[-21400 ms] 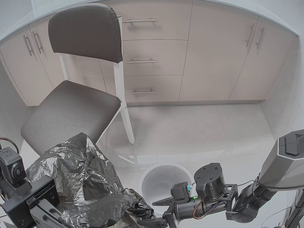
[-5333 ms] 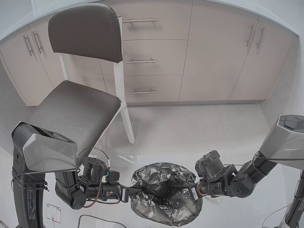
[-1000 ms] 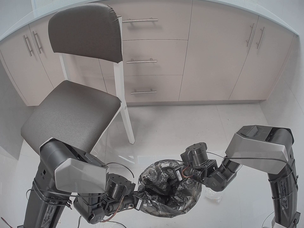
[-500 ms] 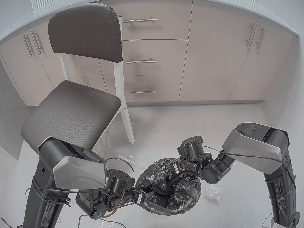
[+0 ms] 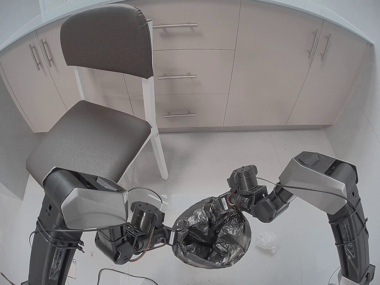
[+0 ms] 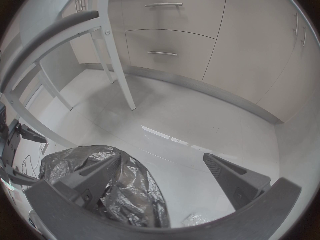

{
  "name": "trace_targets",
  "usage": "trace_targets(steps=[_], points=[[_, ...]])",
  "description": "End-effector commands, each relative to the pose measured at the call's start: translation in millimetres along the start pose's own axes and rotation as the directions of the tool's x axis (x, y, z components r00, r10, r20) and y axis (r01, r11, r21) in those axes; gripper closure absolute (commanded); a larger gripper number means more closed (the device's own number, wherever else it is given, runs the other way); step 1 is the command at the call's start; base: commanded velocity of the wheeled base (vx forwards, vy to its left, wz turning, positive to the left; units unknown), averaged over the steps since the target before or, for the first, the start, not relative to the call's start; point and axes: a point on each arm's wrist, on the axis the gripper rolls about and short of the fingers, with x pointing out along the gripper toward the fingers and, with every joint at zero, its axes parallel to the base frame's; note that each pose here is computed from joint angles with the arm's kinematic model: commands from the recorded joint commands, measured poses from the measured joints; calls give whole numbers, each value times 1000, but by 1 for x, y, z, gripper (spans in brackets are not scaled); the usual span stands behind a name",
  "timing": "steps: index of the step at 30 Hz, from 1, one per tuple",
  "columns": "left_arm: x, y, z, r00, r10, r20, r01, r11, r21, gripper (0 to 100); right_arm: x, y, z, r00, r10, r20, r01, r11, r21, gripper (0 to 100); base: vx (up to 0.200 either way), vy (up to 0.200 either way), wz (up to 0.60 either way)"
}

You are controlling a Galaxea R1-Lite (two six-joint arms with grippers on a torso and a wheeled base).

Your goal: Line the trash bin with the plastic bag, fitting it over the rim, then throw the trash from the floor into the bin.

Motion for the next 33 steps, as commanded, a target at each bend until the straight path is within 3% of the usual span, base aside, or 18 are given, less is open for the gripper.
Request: trace_targets(steps=[1,10,17,24,33], points=[[0,-1,1,1000,-2,5,2,1000,0,0,9,-3,-7,1000,-9,-15,9,1000,3,0,0,0,0],[-1,0,0,1000,-1,0,1,1000,0,0,15,-12,-11,999,-24,-45,24,1000,13,0,0,0,0],[-2,0,0,1000,1,-1,-1,1000,-2,0,-39,-25,8,999,-12,-34,13,999,31,0,0,0,0],[-2,0,-1,1000,1,-4,-1,1000,-2,0,-84,-28,-21,988,100,-118,-97,995,29,0,0,0,0],[-3,-1,0,1000,-1,1,1,1000,-2,0,-68,-50,-61,987,47,-157,-37,997,66,0,0,0,0]])
